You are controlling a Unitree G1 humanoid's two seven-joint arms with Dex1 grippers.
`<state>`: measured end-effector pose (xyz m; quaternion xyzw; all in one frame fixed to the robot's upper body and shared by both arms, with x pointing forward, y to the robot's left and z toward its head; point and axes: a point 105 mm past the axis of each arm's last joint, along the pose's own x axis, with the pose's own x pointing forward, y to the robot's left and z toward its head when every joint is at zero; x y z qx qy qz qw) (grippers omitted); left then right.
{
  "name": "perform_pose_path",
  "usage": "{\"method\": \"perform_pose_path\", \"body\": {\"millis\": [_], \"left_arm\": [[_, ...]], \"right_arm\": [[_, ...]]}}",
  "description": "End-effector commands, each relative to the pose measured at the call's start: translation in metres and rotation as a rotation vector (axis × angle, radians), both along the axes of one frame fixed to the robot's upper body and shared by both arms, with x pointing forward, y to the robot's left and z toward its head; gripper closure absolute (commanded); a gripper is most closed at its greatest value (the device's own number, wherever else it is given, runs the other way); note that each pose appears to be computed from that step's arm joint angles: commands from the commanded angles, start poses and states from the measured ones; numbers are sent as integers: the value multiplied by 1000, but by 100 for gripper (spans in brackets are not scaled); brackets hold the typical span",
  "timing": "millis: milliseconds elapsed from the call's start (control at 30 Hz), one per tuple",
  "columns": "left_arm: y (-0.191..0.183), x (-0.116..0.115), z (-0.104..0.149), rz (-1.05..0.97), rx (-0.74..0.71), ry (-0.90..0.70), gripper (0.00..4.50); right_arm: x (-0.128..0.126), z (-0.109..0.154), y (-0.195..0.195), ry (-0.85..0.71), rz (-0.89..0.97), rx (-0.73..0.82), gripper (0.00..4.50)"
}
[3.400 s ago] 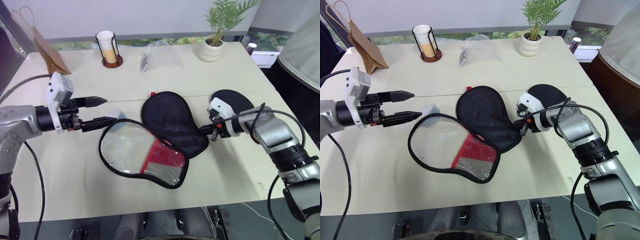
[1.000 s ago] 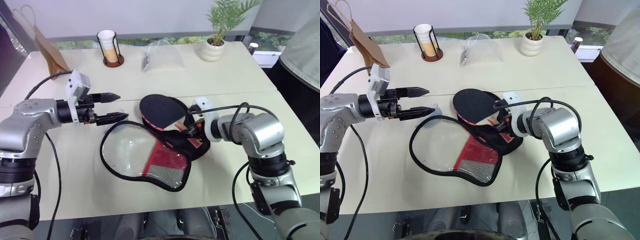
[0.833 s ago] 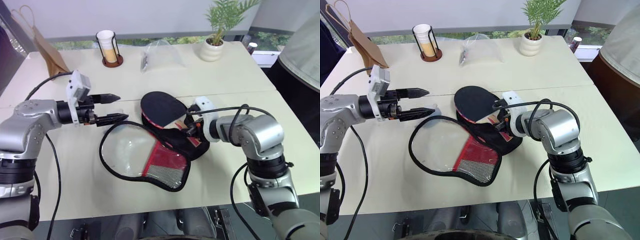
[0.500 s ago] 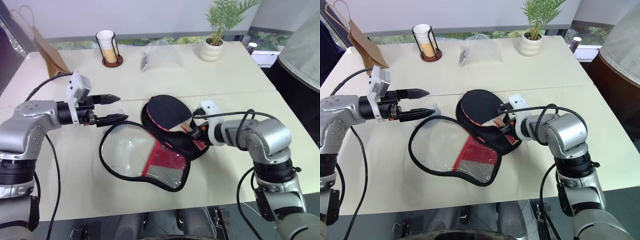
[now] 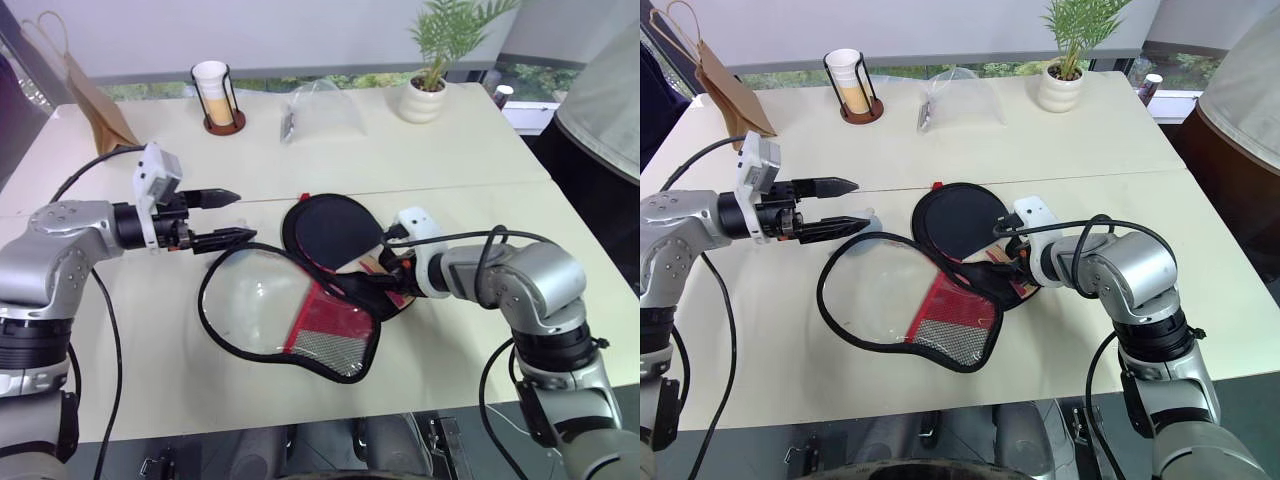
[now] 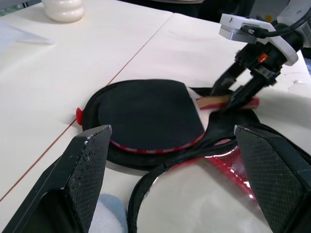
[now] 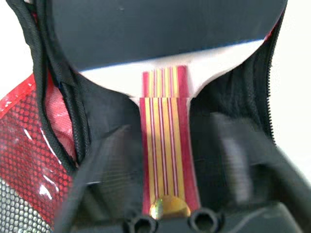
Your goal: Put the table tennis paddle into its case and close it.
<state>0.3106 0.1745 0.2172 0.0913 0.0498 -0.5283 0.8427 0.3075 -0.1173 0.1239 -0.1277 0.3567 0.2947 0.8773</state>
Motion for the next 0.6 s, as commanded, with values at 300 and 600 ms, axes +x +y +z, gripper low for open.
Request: {"method": "perform_pose_path", "body": {"millis": [300, 600], "left_arm": [[37, -17, -8, 26, 154, 18, 31], [115, -26, -27, 139, 406, -43, 31]], "right_arm": [[-18, 75, 11, -222, 363, 122, 7], [-6, 90, -18, -353, 438, 91, 7]]}}
